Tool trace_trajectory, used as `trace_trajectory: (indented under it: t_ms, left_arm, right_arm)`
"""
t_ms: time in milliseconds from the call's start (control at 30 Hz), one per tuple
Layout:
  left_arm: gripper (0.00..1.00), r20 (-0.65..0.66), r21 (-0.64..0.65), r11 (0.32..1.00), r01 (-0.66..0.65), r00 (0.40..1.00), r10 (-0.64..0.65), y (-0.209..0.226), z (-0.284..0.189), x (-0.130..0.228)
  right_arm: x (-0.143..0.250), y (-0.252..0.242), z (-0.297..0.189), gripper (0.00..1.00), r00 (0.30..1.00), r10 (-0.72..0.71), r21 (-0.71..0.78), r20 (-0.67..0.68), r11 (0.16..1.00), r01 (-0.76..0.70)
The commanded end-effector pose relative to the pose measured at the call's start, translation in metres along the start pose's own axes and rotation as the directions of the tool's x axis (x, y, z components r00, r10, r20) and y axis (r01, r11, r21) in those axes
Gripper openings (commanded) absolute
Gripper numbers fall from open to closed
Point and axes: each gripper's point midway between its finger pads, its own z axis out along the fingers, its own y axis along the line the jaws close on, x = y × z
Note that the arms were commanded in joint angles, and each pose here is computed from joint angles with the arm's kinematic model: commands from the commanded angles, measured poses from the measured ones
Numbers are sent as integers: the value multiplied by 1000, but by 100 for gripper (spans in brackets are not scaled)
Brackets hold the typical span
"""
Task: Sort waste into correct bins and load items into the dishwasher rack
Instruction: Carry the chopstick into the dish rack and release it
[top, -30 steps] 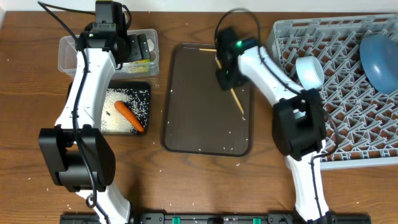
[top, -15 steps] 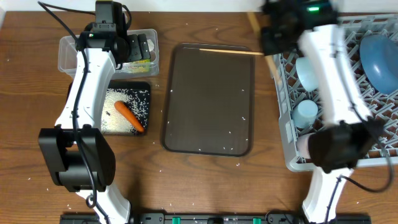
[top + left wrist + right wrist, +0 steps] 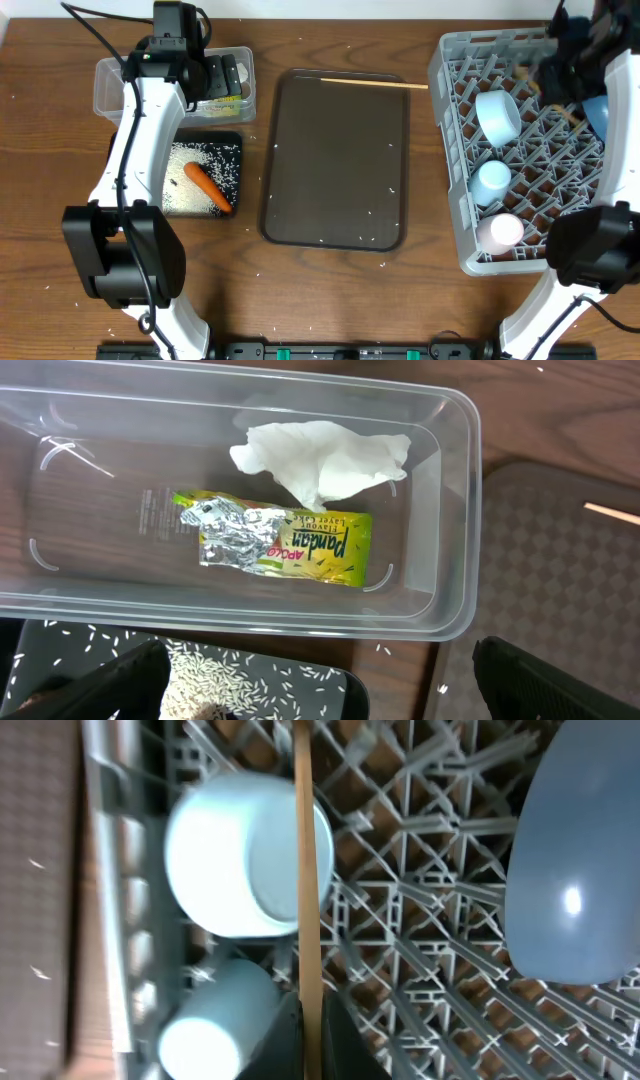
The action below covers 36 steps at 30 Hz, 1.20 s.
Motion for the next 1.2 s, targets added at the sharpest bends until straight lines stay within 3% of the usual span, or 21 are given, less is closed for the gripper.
trace_trajectory:
  t_ms: [0,333,533,633,867,1000,1167]
  left_arm:
    - [98,3,1,1000,4,1000,-4,0,-3,0]
    - [98,3,1,1000,4,1000,-4,0,-3,0]
    - [98,3,1,1000,4,1000,-4,0,-3,0]
    - [98,3,1,1000,4,1000,-4,0,-3,0]
    - [98,3,1,1000,4,1000,-4,0,-3,0]
    - [98,3,1,1000,4,1000,-4,0,-3,0]
    - [98,4,1,1000,4,1000,-4,0,-3,0]
  right_arm:
    - [19,-15,36,1,992,-88,-21,-90,996,87]
    - [39,-33,76,1,997,1,-136,-71,991,-10]
    - [13,7,57,37,998,19,-357,56,934,2]
    - [-9,35,37,48,992,7,-417,127,908,47]
    - [-71,118,14,64,959,-76,-346,274,922,172]
    - [-103,166,32,72,936,-125,-181,330,965,193]
    - [-124,213,78,73,923,-156,-37,351,983,180]
